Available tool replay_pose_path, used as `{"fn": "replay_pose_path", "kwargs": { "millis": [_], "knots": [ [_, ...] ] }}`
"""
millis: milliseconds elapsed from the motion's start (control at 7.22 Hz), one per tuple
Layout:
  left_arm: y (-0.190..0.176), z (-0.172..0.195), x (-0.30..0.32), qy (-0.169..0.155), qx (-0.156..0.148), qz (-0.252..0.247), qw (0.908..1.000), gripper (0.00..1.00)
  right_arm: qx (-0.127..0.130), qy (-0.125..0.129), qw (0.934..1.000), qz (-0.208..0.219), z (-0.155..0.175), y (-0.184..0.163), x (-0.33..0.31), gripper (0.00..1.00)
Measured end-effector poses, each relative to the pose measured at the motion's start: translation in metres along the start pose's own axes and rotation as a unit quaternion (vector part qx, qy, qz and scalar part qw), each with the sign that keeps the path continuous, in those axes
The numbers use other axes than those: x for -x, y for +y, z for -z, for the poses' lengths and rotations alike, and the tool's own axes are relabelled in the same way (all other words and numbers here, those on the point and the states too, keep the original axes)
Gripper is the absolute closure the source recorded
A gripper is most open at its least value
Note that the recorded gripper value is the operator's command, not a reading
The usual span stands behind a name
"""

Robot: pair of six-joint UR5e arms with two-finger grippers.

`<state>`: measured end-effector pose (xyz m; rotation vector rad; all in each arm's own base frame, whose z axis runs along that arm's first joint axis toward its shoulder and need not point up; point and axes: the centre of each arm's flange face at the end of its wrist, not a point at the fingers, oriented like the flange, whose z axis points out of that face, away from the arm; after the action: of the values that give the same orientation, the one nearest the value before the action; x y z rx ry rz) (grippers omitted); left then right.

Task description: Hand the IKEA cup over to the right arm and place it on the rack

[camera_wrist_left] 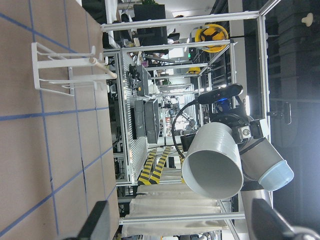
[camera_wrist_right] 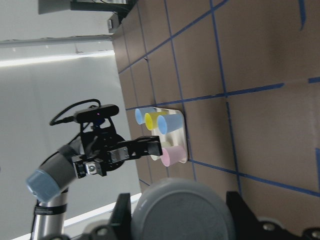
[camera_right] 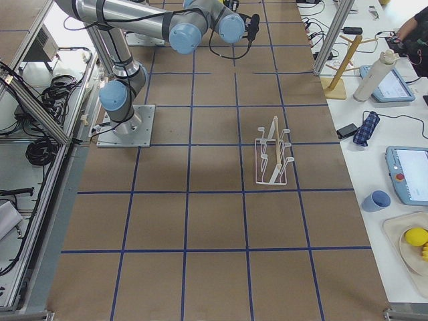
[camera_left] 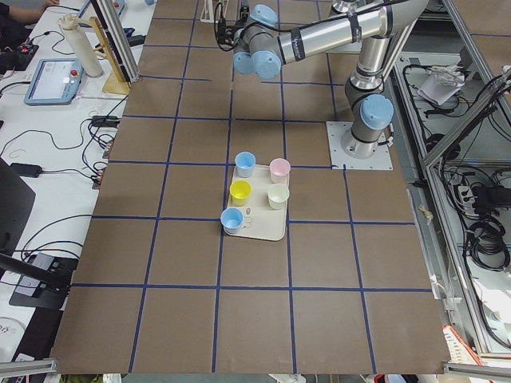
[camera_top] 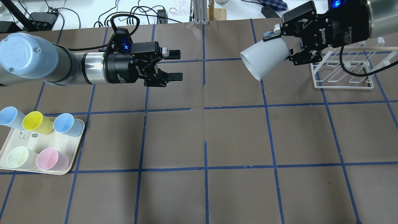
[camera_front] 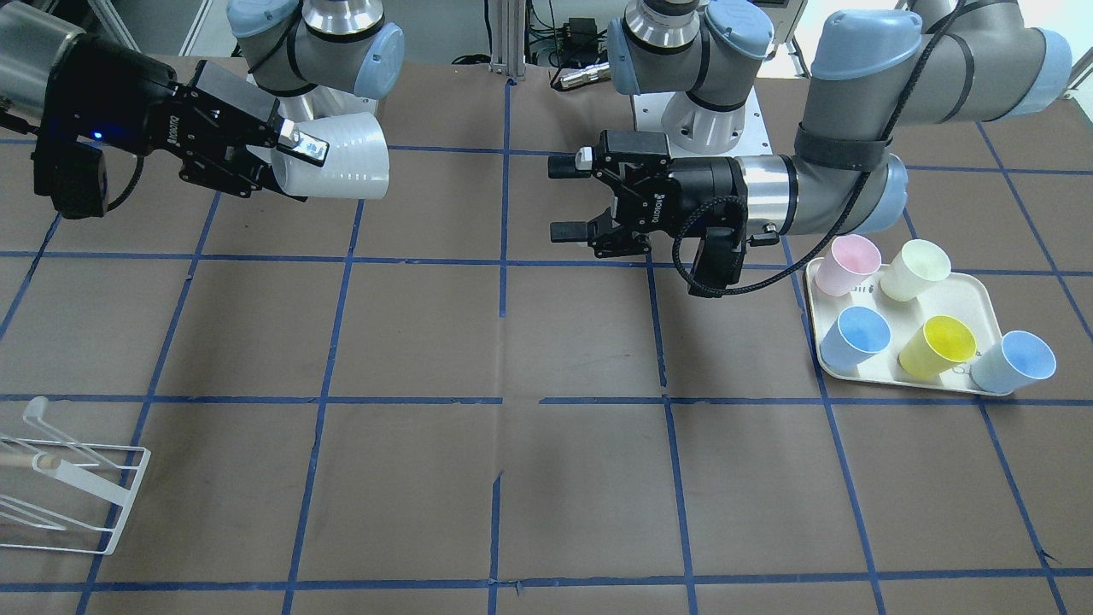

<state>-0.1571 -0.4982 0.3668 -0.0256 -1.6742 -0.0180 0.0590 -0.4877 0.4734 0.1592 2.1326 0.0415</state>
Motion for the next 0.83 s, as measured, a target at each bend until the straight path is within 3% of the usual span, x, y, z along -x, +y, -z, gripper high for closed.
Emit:
{"fn": "replay_pose_path", "kwargs": {
  "millis": [138, 277, 415, 554, 692, 831],
  "knots": [
    [-0.008, 0.006, 0.001, -0.035, 0.026, 0.005, 0.999, 0.0, 0.006, 0.05, 0.9986, 0.016, 0.002, -0.003, -0.01, 0.51],
    [-0.015, 0.012, 0.009, -0.092, 0.057, 0.006, 0.9941, 0.0, 0.012, 0.101, 0.9945, 0.027, 0.005, -0.01, -0.022, 0.5],
    [-0.023, 0.021, 0.026, -0.167, 0.083, 0.01, 0.9824, 0.0, 0.011, 0.153, 0.9876, 0.034, 0.01, -0.018, -0.034, 0.5],
    [-0.033, 0.035, 0.043, -0.258, 0.096, 0.019, 0.9612, 0.0, 0.001, 0.203, 0.9782, 0.042, 0.017, -0.027, -0.043, 0.51],
    [-0.044, 0.049, 0.051, -0.36, 0.096, 0.016, 0.9278, 0.0, -0.012, 0.253, 0.9658, 0.054, 0.024, -0.037, -0.051, 0.51],
    [-0.054, 0.06, 0.042, -0.461, 0.089, 0.002, 0.8832, 0.0, -0.027, 0.305, 0.9496, 0.068, 0.033, -0.049, -0.06, 0.52]
  ]
}}
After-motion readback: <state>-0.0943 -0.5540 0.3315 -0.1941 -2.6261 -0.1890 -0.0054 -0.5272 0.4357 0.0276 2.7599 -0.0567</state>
